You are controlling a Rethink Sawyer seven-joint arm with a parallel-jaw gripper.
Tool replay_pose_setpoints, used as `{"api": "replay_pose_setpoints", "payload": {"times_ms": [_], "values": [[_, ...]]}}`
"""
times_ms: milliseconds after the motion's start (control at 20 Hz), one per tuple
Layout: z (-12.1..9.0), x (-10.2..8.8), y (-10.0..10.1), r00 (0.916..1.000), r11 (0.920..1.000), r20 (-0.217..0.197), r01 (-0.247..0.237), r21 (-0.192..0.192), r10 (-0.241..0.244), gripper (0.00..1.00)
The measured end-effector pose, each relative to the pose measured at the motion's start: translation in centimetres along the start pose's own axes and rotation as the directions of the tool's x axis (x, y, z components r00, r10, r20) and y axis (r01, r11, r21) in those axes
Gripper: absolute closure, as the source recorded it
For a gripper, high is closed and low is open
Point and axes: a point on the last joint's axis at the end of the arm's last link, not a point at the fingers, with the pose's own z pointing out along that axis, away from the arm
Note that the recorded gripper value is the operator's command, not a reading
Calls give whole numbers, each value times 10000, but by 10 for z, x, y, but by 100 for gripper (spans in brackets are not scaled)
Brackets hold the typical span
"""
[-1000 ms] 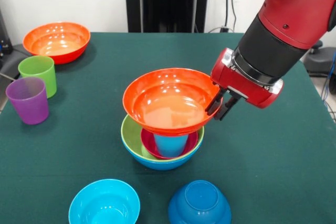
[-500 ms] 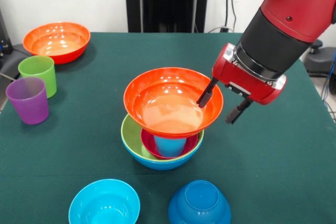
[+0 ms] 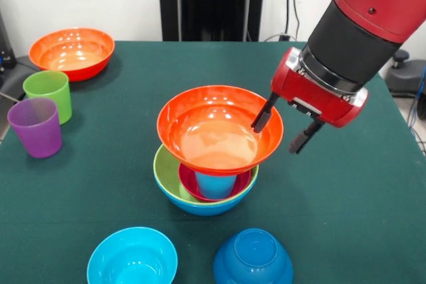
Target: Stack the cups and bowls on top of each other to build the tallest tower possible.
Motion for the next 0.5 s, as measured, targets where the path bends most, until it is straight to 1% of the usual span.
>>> {"api": "replay_pose_setpoints", "payload": {"times_ms": [150, 250, 400, 450, 500], "values": [[-5, -2, -1, 10000, 10000, 63, -23, -33, 23, 0], [-15, -2, -1, 10000, 9999, 50, -64, -101, 65, 0], [-36, 1, -3, 9997, 9990, -110, -230, -370, 226, 0], [-50, 3, -6, 9993, 9980, -180, -333, -545, 324, 0], [-58, 5, -8, 9990, 9971, -228, -399, -649, 385, 0]]}}
